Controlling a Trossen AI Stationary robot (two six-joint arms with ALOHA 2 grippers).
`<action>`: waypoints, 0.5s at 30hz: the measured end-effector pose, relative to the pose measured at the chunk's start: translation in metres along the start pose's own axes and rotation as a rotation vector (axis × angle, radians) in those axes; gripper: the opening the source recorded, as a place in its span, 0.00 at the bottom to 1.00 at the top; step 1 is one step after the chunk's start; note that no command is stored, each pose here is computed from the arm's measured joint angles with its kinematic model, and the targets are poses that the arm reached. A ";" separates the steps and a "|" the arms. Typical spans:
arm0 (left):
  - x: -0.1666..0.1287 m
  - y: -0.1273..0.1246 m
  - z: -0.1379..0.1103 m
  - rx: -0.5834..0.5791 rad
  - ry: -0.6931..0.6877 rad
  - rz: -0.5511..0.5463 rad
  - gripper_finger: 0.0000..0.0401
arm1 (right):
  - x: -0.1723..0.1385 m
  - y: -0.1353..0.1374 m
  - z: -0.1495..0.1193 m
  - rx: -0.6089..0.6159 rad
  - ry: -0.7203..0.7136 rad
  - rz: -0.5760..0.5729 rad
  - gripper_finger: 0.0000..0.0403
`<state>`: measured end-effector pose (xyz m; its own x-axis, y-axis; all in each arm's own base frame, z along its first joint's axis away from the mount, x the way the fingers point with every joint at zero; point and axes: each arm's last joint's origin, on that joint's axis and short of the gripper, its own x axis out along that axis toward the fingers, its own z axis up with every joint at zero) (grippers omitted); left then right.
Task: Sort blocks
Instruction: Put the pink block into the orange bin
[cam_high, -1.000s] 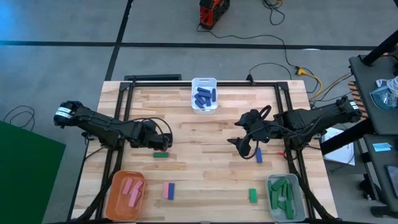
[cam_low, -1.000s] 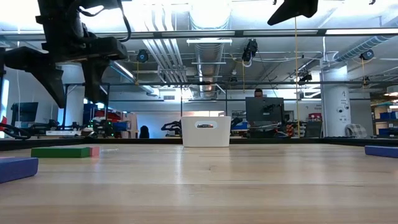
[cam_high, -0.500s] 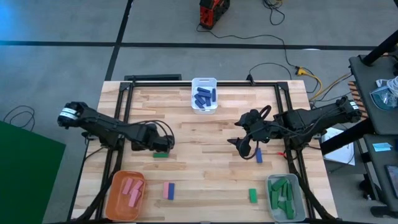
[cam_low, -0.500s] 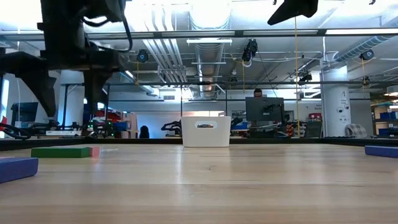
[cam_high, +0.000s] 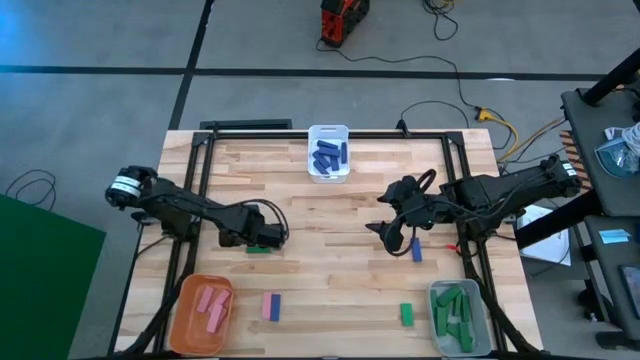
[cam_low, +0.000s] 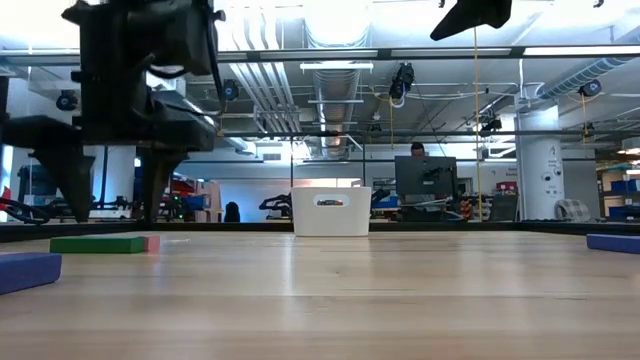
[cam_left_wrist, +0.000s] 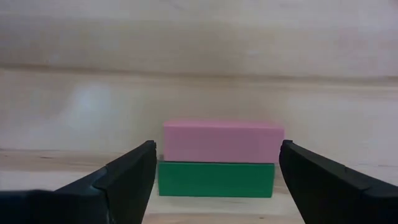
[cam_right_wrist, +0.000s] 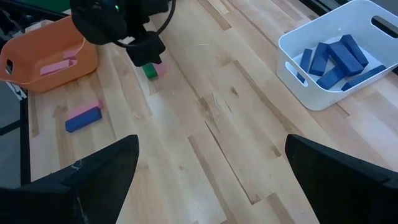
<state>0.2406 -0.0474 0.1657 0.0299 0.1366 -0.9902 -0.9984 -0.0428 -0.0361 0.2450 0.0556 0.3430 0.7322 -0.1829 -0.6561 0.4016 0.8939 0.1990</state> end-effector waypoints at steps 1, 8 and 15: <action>0.004 0.001 -0.001 -0.006 0.013 -0.012 0.78 | 0.000 0.000 0.000 0.000 0.000 0.000 0.98; 0.020 0.008 -0.002 -0.034 0.043 -0.060 0.78 | 0.000 0.000 0.000 0.000 0.001 0.000 0.98; 0.017 0.005 -0.001 -0.020 0.004 -0.062 0.78 | 0.000 0.000 0.000 -0.002 0.003 -0.001 0.98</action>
<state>0.2357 -0.0459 0.1487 0.0922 0.1352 -0.9865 -0.9935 -0.0541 -0.1002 0.2448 0.0555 0.3428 0.7302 -0.1832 -0.6583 0.4016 0.8945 0.1965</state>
